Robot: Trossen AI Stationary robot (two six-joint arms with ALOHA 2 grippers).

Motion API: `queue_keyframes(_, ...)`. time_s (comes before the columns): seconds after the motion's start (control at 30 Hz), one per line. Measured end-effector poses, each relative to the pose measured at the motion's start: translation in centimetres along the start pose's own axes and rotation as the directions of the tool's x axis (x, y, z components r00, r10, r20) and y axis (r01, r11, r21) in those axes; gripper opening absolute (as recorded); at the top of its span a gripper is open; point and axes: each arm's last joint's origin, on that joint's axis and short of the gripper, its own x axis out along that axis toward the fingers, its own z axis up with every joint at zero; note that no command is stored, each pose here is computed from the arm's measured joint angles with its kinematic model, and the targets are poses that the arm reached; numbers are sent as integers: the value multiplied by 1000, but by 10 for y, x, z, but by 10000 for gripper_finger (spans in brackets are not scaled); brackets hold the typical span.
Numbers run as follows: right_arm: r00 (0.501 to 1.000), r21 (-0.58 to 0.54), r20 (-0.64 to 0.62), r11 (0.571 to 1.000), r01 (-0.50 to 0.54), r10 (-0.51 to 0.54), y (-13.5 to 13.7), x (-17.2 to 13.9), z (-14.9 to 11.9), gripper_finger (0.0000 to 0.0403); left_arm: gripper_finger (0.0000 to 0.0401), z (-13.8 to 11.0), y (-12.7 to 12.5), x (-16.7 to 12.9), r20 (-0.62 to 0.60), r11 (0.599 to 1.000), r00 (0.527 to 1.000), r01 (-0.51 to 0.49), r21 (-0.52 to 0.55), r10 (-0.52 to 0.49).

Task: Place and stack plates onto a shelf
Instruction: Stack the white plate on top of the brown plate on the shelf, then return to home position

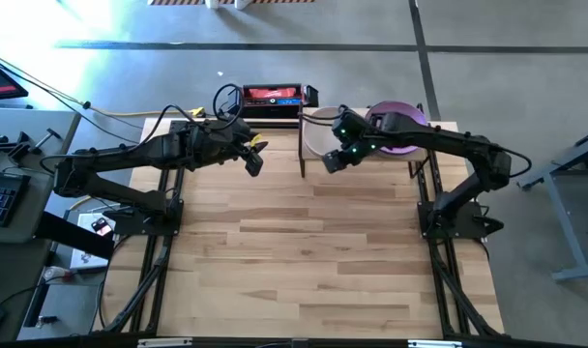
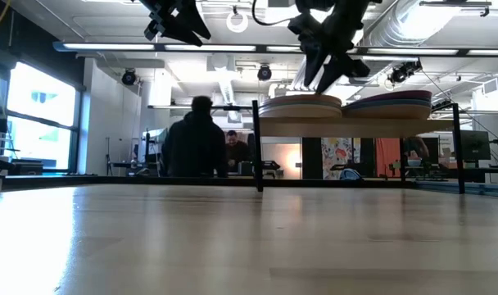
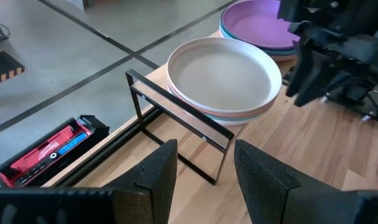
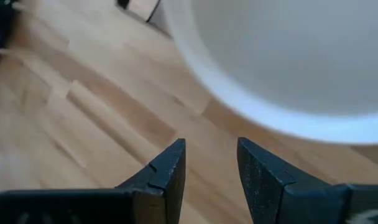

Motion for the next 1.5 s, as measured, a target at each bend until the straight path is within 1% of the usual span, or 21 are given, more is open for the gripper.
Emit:
queue_keyframes(0.13, 999, 21, 27, 999, 36, -37, -6, 1, 6, 123, 147, 0, 0, 0, 0, 1000, 1000, 0, 0, 0)
queue_keyframes(0.47, 993, 71, 80, 995, 77, -82, -20, 0, 18, 123, 147, 0, 0, 0, 0, 1000, 1000, -1, 1, 1)
queue_keyframes(0.67, 994, 55, 86, 996, 65, -70, -23, -1, 21, 123, 147, 0, 0, 0, 2, 1000, 1000, -14, 2, 14)
queue_keyframes(0.8, 996, 22, 86, 999, 29, -31, -19, -8, 18, 123, 147, 0, 1, 0, 3, 1000, 1000, -13, 1, 13)
queue_keyframes(0.87, 996, -17, 85, 1000, 1, 0, -16, -14, 14, 123, 147, 1, 2, -4, 11, 1000, 1000, -7, -2, 7)
queue_keyframes(1.0, 990, -165, 125, 986, -37, 58, -8, -34, 2, 123, 147, 7, 7, -22, 68, 1000, 998, 13, -25, -11)
queue_keyframes(1.1, 980, -299, 164, 952, -63, 116, -1, -53, -9, 123, 147, 11, 13, -38, 104, 998, 994, 50, -34, -46)
queue_keyframes(1.17, 967, -382, 213, 923, -51, 141, 2, -69, -18, 123, 147, 11, 17, -50, 114, 996, 991, 81, -49, -75)
queue_keyframes(1.27, 921, -457, 357, 889, 26, 156, 5, -85, -33, 123, 147, 9, 21, -65, 113, 989, 990, 101, -104, -89)
queue_keyframes(1.3, 904, -475, 390, 879, 34, 176, 4, -87, -39, 123, 147, 7, 23, -70, 105, 989, 990, 101, -109, -89)
queue_keyframes(1.4, 861, -535, 425, 845, -10, 279, -3, -86, -58, 123, 147, -1, 27, -83, 123, 989, 989, 94, -116, -80)
queue_keyframes(1.43, 848, -551, 426, 834, -32, 314, -7, -86, -65, 123, 147, -7, 29, -86, 128, 988, 989, 87, -129, -71)
queue_keyframes(1.5, 825, -562, 439, 825, -58, 357, -16, -81, -78, 123, 147, -21, 31, -89, 133, 984, 990, 71, -163, -49)
